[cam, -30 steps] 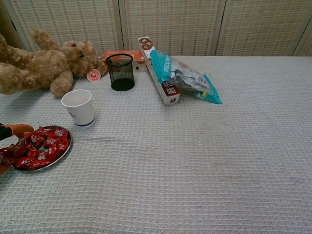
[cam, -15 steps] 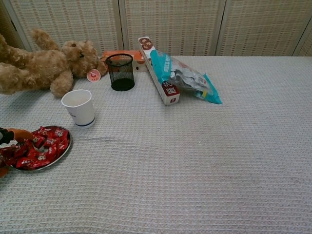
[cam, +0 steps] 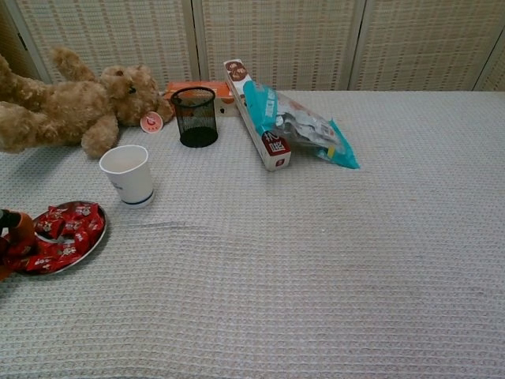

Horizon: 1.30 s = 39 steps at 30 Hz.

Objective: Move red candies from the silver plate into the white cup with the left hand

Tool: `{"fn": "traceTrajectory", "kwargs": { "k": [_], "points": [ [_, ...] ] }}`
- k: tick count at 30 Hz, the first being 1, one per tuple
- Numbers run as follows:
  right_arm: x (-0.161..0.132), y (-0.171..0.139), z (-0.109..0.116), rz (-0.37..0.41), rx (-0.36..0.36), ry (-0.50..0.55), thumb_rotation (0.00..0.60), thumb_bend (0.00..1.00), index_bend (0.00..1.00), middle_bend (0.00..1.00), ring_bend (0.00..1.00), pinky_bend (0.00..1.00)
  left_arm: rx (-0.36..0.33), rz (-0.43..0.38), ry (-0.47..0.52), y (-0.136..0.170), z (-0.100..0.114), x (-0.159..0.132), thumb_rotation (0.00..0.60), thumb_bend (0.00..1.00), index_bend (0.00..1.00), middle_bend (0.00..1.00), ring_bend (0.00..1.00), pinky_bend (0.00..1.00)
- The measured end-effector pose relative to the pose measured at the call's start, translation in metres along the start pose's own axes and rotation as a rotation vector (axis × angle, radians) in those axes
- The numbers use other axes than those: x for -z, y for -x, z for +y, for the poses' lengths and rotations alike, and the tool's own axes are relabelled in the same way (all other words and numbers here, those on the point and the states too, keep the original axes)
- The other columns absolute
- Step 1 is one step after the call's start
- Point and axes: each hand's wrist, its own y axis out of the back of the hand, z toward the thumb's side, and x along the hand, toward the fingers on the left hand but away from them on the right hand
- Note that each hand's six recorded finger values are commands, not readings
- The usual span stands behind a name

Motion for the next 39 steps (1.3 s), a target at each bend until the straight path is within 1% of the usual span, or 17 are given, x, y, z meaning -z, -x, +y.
{"fn": "traceTrajectory", "kwargs": {
  "k": [8,12,17,19,24,33,39],
  "points": [
    [0.000,0.000,-0.001,0.000,-0.006,-0.001,0.600,0.07,0.00,0.00,0.00,0.00,-0.026,-0.011,0.009,0.000,0.004,-0.003,0.600,0.35,0.48,0.47,0.45,0.96],
    [0.000,0.000,-0.001,-0.001,-0.007,-0.001,0.600,0.07,0.00,0.00,0.00,0.00,-0.023,-0.012,0.007,-0.001,0.003,-0.003,0.600,0.36,0.50,0.48,0.46,0.97],
    [0.000,0.000,0.000,-0.003,-0.007,-0.001,0.600,0.07,0.00,0.00,0.00,0.00,-0.024,-0.012,0.011,-0.001,0.002,-0.003,0.600,0.37,0.53,0.52,0.50,0.99],
    [0.000,0.000,0.000,-0.003,-0.007,-0.002,0.600,0.07,0.00,0.00,0.00,0.00,-0.026,-0.012,0.012,-0.002,0.002,-0.003,0.600,0.37,0.56,0.55,0.52,0.99],
    [0.000,0.001,-0.001,-0.005,-0.012,-0.004,0.600,0.07,0.00,0.00,0.00,0.00,-0.052,-0.023,0.022,-0.001,0.006,-0.005,0.600,0.39,0.59,0.60,0.56,0.99],
    [0.001,0.001,-0.001,-0.007,-0.012,-0.002,0.600,0.07,0.00,0.00,0.00,0.00,-0.065,-0.033,0.041,-0.001,0.009,-0.006,0.600,0.41,0.61,0.61,0.58,0.99],
    [0.001,0.001,-0.001,-0.008,-0.013,-0.003,0.600,0.07,0.00,0.00,0.00,0.00,-0.083,-0.044,0.067,0.000,0.018,-0.006,0.600,0.41,0.61,0.62,0.58,0.99]
  ]
}}
